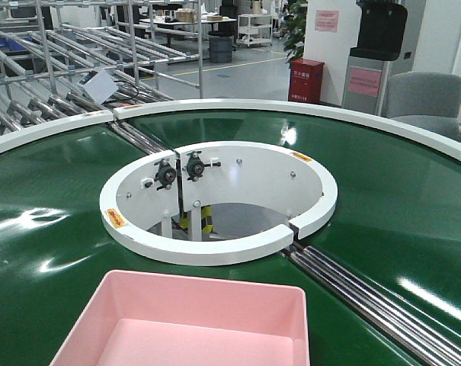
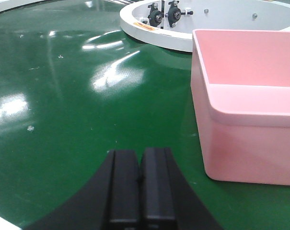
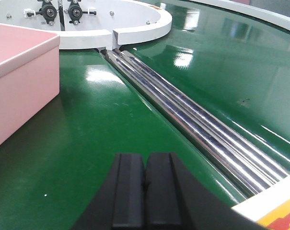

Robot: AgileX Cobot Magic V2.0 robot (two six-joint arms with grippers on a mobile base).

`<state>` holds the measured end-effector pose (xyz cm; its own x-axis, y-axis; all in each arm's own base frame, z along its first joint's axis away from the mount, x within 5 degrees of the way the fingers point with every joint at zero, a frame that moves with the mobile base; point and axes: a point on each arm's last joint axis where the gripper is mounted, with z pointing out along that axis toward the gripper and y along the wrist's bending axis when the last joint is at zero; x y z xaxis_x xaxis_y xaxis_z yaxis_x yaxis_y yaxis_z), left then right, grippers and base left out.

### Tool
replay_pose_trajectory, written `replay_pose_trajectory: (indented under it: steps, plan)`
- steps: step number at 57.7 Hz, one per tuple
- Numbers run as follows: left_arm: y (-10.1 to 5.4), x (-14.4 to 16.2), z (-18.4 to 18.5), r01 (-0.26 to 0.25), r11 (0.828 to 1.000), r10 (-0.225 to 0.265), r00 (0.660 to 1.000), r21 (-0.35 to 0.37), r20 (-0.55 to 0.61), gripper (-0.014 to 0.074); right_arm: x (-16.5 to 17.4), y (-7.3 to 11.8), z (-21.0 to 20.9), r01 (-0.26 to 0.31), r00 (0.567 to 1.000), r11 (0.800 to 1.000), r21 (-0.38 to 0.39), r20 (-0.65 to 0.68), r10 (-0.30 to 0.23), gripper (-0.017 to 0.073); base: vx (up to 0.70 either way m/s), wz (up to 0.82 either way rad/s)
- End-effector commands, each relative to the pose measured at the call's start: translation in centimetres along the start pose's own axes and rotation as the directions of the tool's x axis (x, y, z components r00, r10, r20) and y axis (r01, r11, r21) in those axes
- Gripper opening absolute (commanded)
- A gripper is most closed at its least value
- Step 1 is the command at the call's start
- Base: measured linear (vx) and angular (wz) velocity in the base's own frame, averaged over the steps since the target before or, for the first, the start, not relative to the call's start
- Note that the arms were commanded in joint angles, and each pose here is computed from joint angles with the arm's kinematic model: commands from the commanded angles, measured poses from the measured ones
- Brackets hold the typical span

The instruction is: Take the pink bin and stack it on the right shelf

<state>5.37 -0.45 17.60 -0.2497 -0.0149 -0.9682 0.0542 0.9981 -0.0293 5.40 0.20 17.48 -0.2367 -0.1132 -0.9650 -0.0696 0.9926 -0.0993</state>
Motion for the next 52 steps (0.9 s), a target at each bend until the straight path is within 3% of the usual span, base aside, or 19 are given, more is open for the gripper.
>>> replay_pose_trajectory:
  steps: [1, 27, 34, 40, 43, 45, 49, 52]
  plan:
    - [0.0, -0.4, 0.0, 0.013, 1.000, -0.013, 0.998, -0.003, 0.068, -0.0008, -0.8, -0.1, 0.0, 0.015, 0.997, 1.000, 0.008, 0.079, -0.016, -0.0011, 0.00, 0.00]
    - [0.0, -0.4, 0.0, 0.011, 1.000, -0.011, 0.998, -0.003, 0.068, -0.0008, -0.8, -0.1, 0.0, 0.015, 0.997, 1.000, 0.008, 0.079, -0.016, -0.0011, 0.00, 0.00]
    - [0.1, -0.8, 0.0, -0.059, 0.998, 0.061, 0.992, -0.017, 0.110, -0.0008, -0.8, -0.1, 0.0, 0.017, 0.997, 1.000, 0.009, 0.080, -0.018, -0.0011, 0.00, 0.00]
    - [0.1, -1.1, 0.0, -0.074, 0.997, 0.077, 0.986, -0.024, 0.150, -0.0008, -0.8, -0.2, 0.0, 0.085, 0.993, 0.996, 0.029, 0.084, -0.087, -0.0011, 0.00, 0.00]
    - [0.1, -1.2, 0.0, -0.074, 0.997, 0.076, 0.985, -0.024, 0.154, -0.0008, -1.1, -0.2, 0.0, 0.090, 0.990, 0.995, 0.034, 0.108, -0.093, -0.0011, 0.00, 0.00]
    - [0.1, -1.2, 0.0, -0.074, 0.997, 0.076, 0.985, -0.024, 0.154, -0.0008, -1.4, -0.2, -0.1, 0.069, 0.987, 0.997, 0.032, 0.144, -0.073, -0.0011, 0.00, 0.00]
    - [0.1, -1.3, -0.1, -0.072, 0.997, 0.076, 0.982, -0.027, 0.174, -0.0008, -2.1, -0.2, -0.2, -0.039, 0.973, 0.999, 0.008, 0.227, 0.036, -0.0011, 0.00, 0.00]
    - [0.1, -1.5, -0.1, -0.060, 0.998, 0.064, 0.978, -0.027, 0.196, -0.0008, -2.6, -0.2, -0.3, -0.079, 0.957, 0.997, -0.004, 0.278, 0.077, -0.0011, 0.00, 0.00]
